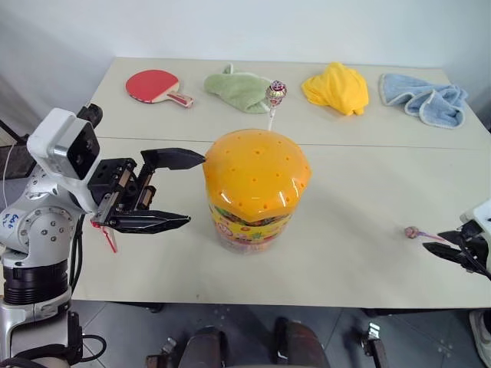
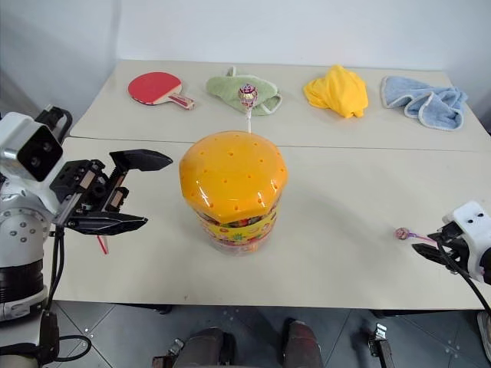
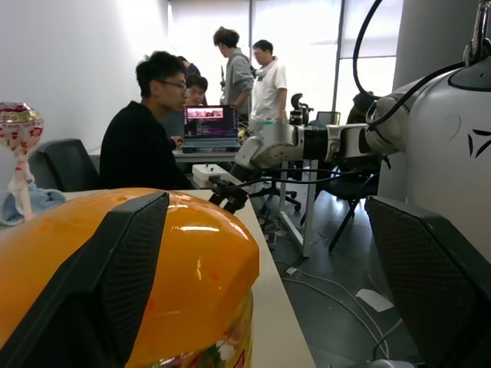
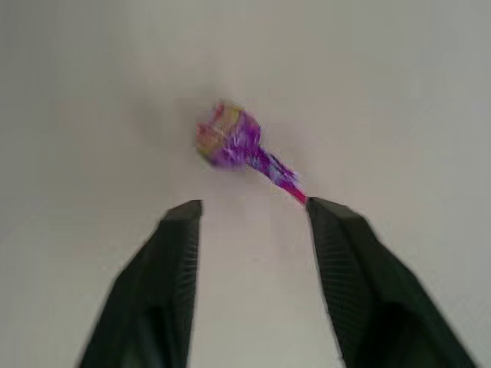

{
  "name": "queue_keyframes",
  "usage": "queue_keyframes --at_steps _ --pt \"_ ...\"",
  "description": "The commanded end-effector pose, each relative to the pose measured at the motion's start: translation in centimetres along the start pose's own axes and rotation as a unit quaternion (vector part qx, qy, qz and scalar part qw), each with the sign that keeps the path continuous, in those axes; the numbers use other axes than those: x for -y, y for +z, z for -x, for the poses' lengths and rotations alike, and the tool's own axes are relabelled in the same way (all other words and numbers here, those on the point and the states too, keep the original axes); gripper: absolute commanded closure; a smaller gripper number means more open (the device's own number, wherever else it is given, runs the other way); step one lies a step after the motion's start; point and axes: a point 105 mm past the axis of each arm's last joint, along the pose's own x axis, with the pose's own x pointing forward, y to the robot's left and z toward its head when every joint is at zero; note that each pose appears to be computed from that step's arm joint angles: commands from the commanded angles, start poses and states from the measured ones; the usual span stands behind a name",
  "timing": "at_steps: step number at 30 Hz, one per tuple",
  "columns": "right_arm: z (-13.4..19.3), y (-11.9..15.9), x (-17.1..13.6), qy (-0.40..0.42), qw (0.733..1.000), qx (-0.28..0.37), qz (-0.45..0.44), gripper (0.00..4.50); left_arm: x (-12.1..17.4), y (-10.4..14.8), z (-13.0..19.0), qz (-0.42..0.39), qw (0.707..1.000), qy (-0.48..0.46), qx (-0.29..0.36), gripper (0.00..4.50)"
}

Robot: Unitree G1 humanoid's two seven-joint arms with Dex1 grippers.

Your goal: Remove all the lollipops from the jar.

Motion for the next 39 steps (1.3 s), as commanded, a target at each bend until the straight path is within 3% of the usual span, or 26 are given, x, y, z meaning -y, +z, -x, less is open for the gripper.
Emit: queue_keyframes --at_steps 1,5,8,13,17,27,31,39 --pt "2.4 8.4 -2.2 0.096 0.964 0.243 0.053 0.96 -0.5 1.0 1.3 -0.007 0.998 0.057 0.027 0.15" --pt "2.0 14.4 -5.3 0.161 0.927 0.335 0.054 0.96 -1.0 1.0 3.2 0.021 0.989 0.127 0.071 0.15" --pt "0.2 18.7 -9.5 0.223 0.893 0.384 0.065 0.96 -1.7 0.9 4.5 0.043 0.974 0.18 0.128 0.15" --pt "-3.0 23.3 -14.0 0.287 0.874 0.388 0.042 0.96 -1.3 0.0 5.1 0.092 0.966 0.191 0.147 0.15" --pt "-4.8 26.5 -15.6 0.307 0.874 0.377 0.01 0.96 -1.4 -0.6 5.0 0.097 0.966 0.195 0.141 0.15" --pt "-6.4 28.0 -18.1 0.338 0.882 0.329 -0.013 0.96 -1.2 -1.0 4.5 0.092 0.967 0.19 0.141 0.15" --pt "-6.2 28.4 -19.3 0.36 0.873 0.329 -0.003 1.86 -1.2 -0.8 4.3 0.083 0.967 0.189 0.15 0.15" --pt "-6.2 28.5 -19.4 0.366 0.867 0.338 -0.004 4.49 -1.7 0.5 4.0 0.066 0.963 0.177 0.192 0.15"
